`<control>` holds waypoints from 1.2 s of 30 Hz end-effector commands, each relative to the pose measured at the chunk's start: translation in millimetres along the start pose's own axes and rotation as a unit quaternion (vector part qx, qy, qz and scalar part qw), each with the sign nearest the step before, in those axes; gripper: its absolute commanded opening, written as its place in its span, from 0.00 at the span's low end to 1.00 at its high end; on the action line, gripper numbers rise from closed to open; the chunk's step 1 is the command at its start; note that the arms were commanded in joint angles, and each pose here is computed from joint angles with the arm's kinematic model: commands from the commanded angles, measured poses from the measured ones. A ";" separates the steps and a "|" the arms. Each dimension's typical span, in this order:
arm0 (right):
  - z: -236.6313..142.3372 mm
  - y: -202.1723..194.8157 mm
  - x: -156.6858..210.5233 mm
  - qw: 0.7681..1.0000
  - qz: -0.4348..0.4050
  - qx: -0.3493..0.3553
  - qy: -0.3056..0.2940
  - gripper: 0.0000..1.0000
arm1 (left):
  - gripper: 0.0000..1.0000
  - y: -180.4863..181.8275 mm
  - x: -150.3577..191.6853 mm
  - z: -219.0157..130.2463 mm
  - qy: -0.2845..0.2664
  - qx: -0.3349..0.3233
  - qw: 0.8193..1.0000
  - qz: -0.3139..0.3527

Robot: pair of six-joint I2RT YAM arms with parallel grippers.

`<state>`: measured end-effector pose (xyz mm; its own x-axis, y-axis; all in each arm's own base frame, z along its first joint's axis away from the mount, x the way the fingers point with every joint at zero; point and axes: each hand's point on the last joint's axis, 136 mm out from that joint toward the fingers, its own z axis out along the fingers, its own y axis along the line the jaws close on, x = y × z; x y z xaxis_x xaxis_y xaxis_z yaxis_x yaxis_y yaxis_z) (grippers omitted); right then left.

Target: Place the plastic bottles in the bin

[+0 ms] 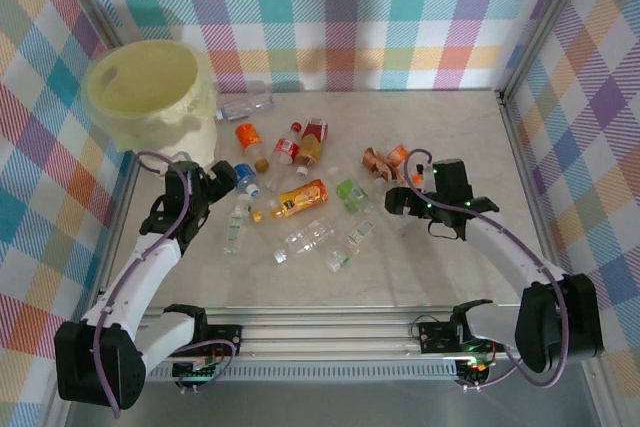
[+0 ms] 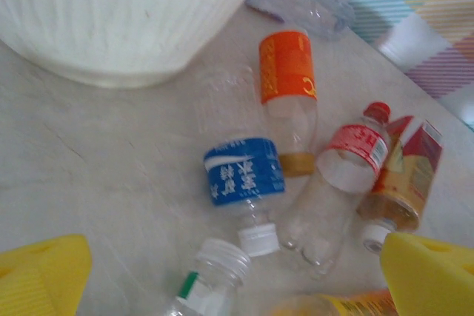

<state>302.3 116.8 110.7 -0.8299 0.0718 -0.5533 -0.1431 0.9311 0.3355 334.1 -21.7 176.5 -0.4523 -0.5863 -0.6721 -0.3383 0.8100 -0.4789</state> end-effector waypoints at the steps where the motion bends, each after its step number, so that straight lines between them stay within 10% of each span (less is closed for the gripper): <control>1: 4.6 -5.5 7.9 0.997 -0.056 0.046 0.037 1.00 | 1.00 -16.2 8.9 -1.0 0.038 0.035 0.998 -0.028; 28: 40.8 -28.0 44.7 0.963 -0.160 0.101 0.189 1.00 | 1.00 -13.3 17.9 9.8 0.054 0.030 0.998 -0.025; 36: 40.8 -26.9 42.9 0.968 -0.149 0.104 0.175 0.77 | 1.00 -28.2 19.8 5.7 0.068 0.066 0.995 -0.022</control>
<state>294.9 109.4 45.5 -0.9047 -0.3049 -0.2976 -0.3275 0.9444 0.0280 334.9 -46.7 159.3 -0.5465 -0.6125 -0.5712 -0.3007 0.7801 -0.5487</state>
